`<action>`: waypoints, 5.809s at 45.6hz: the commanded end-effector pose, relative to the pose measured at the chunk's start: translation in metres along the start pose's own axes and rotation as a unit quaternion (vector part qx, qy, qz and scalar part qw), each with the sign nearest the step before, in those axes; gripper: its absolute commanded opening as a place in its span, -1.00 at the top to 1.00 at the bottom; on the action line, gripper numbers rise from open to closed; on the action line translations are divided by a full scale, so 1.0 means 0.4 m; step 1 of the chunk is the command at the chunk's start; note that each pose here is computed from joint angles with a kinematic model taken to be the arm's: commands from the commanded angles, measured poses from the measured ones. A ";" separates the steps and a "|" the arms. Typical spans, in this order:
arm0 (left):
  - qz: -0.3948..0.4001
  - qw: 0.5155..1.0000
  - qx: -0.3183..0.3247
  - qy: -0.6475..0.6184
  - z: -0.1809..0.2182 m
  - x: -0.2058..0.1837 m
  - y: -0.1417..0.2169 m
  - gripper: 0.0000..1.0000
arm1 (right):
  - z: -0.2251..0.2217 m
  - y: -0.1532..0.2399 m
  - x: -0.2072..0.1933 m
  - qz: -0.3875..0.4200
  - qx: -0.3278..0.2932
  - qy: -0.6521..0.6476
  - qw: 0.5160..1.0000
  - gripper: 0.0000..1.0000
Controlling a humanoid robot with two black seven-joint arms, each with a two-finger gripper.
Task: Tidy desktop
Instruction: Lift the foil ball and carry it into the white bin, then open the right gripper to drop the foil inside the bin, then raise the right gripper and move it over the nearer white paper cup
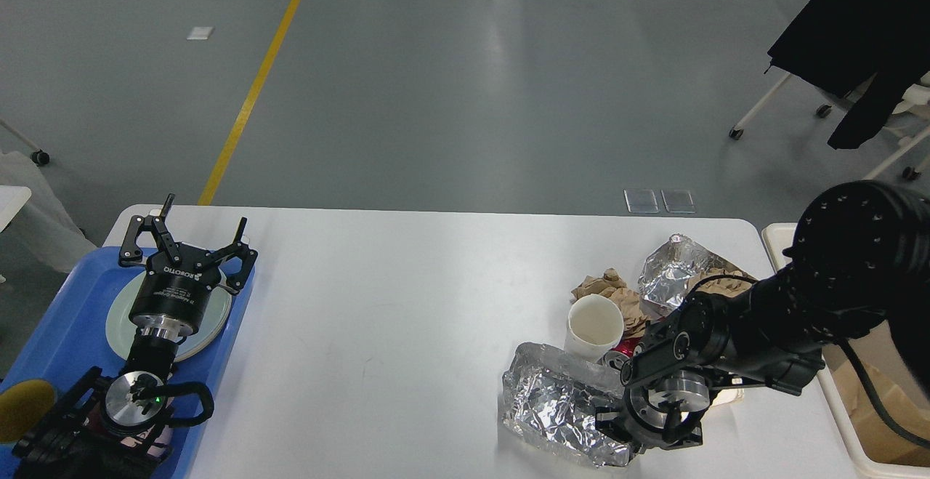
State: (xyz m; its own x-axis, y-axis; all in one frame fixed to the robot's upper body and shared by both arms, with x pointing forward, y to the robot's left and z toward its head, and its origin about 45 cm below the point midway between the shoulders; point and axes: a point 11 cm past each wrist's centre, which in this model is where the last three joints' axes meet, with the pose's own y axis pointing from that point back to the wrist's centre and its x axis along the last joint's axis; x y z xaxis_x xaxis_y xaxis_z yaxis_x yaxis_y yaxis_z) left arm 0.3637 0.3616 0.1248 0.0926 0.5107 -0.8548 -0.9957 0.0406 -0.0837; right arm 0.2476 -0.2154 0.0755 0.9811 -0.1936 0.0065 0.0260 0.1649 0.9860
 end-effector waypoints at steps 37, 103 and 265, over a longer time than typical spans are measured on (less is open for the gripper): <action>0.000 1.000 0.000 0.000 0.001 0.000 0.000 -0.93 | 0.212 0.648 0.134 0.000 0.083 -0.070 0.994 1.00; 0.001 1.000 0.000 0.000 0.001 0.000 0.000 -0.93 | 0.955 -0.242 0.083 0.296 -0.164 -0.371 0.865 1.00; 0.001 1.000 0.000 0.000 0.001 0.000 0.000 -0.93 | -0.186 0.307 0.231 0.089 0.091 0.249 0.960 -0.95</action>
State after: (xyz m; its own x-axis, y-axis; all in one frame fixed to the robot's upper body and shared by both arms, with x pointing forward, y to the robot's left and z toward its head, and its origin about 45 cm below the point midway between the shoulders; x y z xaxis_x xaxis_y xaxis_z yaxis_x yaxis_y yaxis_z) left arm 0.3637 0.3620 0.1247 0.0910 0.5114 -0.8545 -0.9958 0.0396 -0.0824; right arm 0.3598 -0.1423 0.2052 0.9362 0.3191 0.1474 -0.1486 -0.0207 0.9887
